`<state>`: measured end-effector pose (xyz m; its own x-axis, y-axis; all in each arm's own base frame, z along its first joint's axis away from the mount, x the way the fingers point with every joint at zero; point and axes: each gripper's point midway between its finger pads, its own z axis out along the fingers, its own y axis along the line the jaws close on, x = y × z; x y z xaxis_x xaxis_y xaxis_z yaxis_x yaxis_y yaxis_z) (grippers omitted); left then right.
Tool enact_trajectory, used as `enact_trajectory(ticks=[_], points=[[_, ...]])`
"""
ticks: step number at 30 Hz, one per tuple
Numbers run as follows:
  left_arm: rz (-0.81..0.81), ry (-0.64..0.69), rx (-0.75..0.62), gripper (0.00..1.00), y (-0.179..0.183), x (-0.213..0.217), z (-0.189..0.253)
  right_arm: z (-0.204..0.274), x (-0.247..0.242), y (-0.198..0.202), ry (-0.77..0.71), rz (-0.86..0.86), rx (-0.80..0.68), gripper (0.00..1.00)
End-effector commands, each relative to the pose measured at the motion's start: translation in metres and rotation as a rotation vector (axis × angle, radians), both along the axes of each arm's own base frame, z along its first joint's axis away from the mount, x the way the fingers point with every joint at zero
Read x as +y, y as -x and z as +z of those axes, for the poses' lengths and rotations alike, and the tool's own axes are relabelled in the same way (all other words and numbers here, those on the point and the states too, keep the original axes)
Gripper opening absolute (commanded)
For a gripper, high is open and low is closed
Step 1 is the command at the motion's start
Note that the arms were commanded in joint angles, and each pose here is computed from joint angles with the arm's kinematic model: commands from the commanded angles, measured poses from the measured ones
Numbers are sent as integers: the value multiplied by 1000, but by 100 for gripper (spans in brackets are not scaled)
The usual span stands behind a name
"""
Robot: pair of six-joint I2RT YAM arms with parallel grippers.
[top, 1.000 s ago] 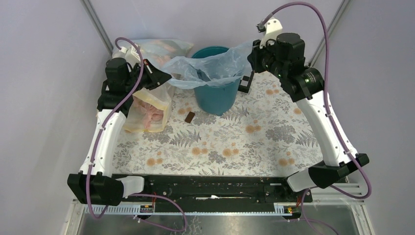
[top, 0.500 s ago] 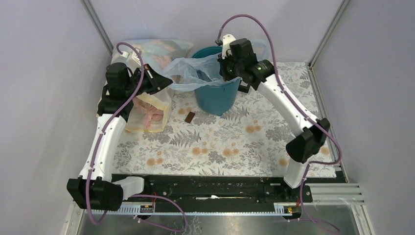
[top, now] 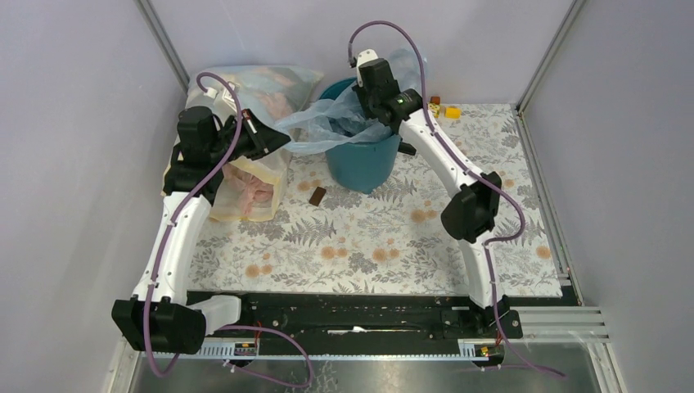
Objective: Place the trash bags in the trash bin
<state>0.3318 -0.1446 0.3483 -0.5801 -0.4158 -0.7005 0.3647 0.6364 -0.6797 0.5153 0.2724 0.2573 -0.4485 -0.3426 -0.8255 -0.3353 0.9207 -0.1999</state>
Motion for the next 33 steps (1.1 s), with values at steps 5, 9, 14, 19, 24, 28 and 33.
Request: enact_trajectory(ticks=[5, 9, 14, 19, 24, 28, 33], points=[[-22, -9, -54, 0, 0, -1, 4, 73, -4, -9, -79, 30, -169, 8], [-24, -7, -45, 0, -3, -1, 0, 95, -11, 18, -102, 78, -173, 35], [-14, -10, -52, 0, -2, 0, -2, 115, -34, 42, -109, 40, -174, 63], [-18, -9, -57, 0, 1, 0, -2, 116, -56, 56, -160, -78, -157, 85], [-22, -11, -60, 0, 6, 0, -3, 118, -82, 62, -237, -220, -155, 85], [-32, -9, -64, 0, 10, -1, -3, 109, -97, 69, -306, -256, -106, 81], [-62, 0, -68, 0, 18, -5, 1, 89, -103, 74, -353, -290, -76, 80]])
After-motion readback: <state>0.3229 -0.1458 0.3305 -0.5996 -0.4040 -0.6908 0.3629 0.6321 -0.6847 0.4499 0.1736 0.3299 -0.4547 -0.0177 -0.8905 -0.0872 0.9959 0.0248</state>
